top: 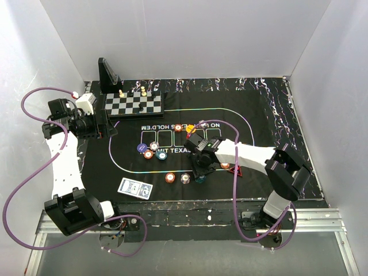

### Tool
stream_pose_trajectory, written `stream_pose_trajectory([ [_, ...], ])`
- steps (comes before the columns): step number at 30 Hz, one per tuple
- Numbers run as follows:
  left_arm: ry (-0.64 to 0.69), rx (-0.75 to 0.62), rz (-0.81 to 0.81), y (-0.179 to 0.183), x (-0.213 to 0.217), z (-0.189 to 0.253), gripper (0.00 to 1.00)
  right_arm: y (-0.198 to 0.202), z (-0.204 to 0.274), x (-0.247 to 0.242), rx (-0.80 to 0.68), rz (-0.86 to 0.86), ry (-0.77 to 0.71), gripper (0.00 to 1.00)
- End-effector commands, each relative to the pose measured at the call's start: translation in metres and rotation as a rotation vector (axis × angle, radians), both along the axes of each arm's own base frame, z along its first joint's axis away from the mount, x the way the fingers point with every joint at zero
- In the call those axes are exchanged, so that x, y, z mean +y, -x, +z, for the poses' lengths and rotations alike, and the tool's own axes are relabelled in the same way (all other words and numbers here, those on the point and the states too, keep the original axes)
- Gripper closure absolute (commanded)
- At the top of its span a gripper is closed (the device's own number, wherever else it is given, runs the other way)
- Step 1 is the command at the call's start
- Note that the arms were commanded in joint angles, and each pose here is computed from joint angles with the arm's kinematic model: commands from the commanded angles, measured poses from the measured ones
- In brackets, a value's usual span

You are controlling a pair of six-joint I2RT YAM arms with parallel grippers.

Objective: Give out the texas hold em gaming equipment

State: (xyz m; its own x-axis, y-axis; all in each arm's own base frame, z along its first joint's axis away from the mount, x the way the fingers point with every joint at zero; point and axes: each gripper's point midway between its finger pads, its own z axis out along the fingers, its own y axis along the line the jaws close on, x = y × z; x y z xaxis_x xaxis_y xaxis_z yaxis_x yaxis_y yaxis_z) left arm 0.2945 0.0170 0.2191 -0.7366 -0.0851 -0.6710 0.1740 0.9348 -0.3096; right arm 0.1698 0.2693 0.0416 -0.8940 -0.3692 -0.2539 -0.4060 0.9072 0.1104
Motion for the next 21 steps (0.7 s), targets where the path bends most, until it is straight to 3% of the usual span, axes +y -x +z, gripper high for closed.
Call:
stream_pose_trajectory([
  [1, -0.019, -0.040, -0.002, 0.001, 0.001, 0.010, 0.00, -0.011, 0.026, 0.002, -0.049, -0.007, -0.042, 0.93],
  [7, -0.016, -0.039, -0.001, 0.001, 0.001, 0.010, 0.00, -0.041, 0.066, -0.004, -0.122, -0.026, -0.052, 0.95],
  [13, -0.013, -0.036, 0.001, 0.000, 0.001, 0.009, 0.00, -0.097, 0.088, -0.021, -0.171, -0.099, -0.044, 0.96],
  [21, -0.022, -0.033, 0.006, -0.003, 0.004, 0.008, 0.00, -0.180, 0.072, -0.048, -0.169, -0.209, 0.033, 0.97],
])
